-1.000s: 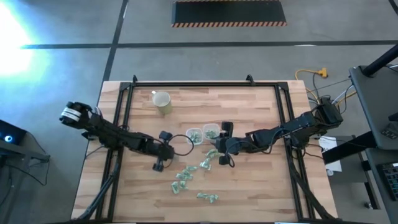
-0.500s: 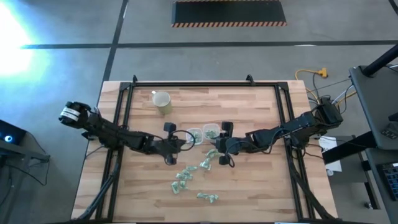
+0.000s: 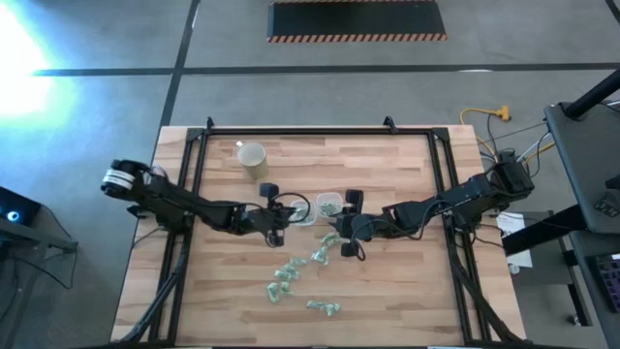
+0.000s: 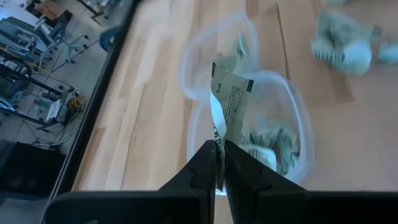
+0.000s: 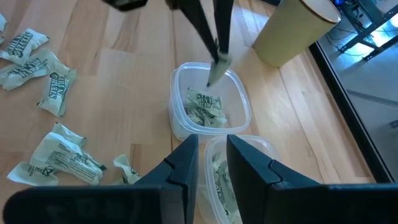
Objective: Pick and place items into bin
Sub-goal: Put the stevia packet into the left transparent bin, then put the stevia packet into the right transparent bin
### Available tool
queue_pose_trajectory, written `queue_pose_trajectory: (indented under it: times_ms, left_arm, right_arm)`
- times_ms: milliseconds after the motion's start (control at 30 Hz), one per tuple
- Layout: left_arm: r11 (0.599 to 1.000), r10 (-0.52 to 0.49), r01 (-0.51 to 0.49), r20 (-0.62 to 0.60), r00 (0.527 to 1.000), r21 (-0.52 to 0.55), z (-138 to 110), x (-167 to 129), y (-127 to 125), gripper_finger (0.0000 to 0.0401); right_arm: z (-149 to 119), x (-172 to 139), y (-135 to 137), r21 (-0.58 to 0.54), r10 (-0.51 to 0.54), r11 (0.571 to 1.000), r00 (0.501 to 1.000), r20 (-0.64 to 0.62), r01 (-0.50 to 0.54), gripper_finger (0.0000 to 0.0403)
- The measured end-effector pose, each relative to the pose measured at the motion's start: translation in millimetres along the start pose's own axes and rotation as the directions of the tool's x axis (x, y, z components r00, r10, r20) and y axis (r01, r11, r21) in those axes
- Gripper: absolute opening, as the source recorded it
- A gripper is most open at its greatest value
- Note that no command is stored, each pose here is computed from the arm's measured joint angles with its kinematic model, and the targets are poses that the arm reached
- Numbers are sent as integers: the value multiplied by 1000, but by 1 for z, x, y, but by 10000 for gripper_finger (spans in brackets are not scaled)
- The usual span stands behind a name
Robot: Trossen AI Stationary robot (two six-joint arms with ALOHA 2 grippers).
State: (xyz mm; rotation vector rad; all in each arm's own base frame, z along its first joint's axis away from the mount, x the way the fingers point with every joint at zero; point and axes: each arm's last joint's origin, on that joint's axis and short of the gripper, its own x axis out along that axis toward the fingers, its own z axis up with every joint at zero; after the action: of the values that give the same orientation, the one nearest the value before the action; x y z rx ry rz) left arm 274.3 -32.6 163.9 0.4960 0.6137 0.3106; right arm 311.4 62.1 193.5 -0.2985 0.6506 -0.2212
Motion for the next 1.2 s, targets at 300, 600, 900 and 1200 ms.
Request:
queue_pose_trajectory:
  times_ms: [300,600,900,1200]
  left_arm:
    - [1000,15,-15,-11,1000,8,-1,14,-2,8]
    - [999,-20,20,3,1000,50,1,15,-4,9]
    - [998,-23,23,2,1000,53,1,15,-4,26]
    - [998,-17,17,-1,1000,53,1,15,-4,107]
  right_arm:
    - [0,0,0,-1,0,1000,1000,-2,0,68]
    - [-1,0,0,-4,1,1000,1000,-13,-1,77]
    - [-2,0,0,6,1,1000,1000,-23,-1,69]
    - [-6,0,0,21,3,1000,998,-57,-2,68]
